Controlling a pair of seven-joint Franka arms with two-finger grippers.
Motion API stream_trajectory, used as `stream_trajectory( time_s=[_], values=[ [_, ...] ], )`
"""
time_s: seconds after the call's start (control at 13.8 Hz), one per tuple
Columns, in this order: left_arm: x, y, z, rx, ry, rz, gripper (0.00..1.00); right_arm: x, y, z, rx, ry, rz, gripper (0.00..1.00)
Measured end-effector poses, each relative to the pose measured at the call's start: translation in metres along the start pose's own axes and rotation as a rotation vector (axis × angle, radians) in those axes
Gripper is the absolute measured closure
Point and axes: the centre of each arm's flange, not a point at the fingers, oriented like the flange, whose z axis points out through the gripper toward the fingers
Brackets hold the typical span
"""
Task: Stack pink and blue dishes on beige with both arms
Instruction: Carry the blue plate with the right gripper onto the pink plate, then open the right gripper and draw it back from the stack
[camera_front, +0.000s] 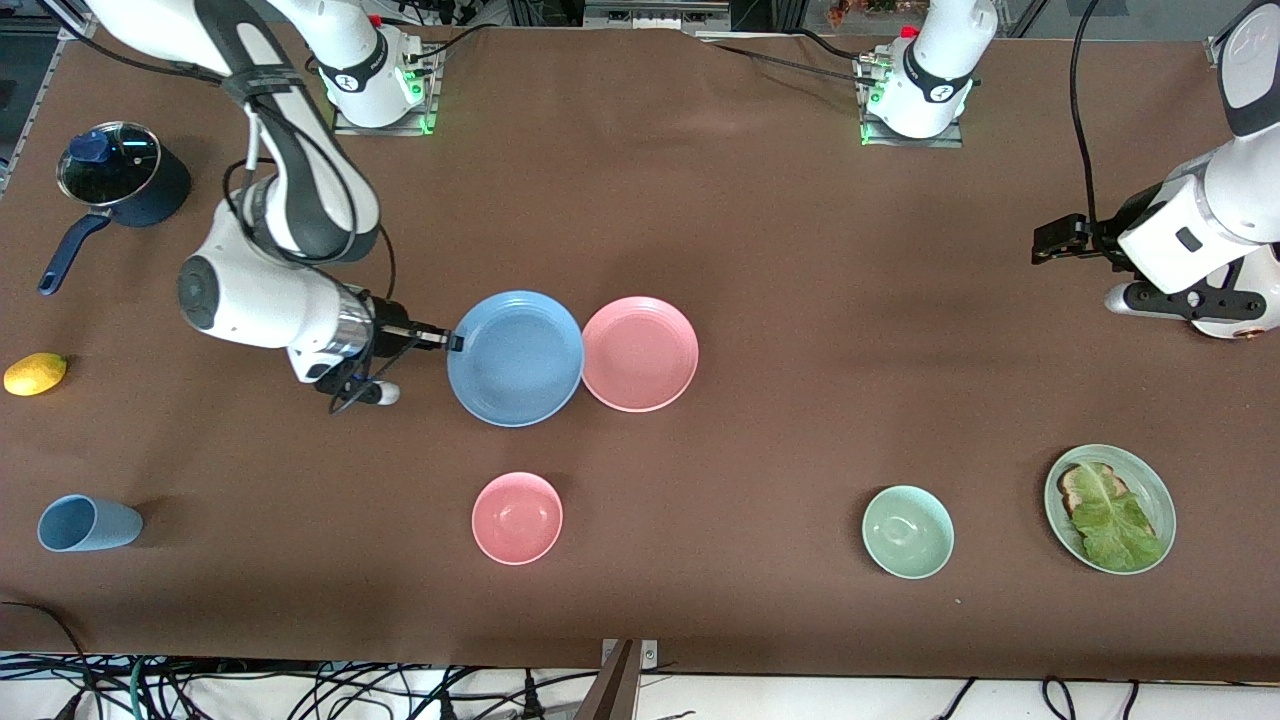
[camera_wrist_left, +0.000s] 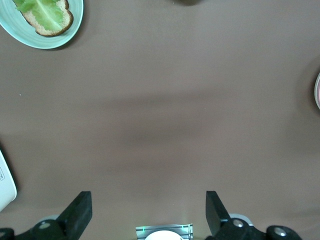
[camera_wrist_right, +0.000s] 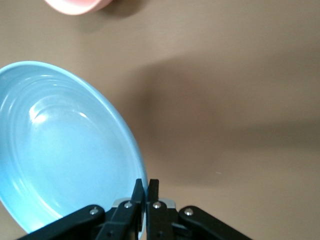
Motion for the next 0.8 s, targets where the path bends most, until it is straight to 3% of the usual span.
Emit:
stream_trajectory(
  time_s=[0.29, 0.8],
  values=[
    [-0.004, 0.002, -0.002, -0.008, 0.002, 0.011, 0.0, -0.035, -0.057, 0.071, -0.005, 0.036, -0.032, 0.96],
    [-0.006, 0.007, -0.004, 0.024, 0.006, 0.018, 0.0, -0.039, -0.061, 0.132, -0.005, 0.088, -0.06, 0.96]
  ],
)
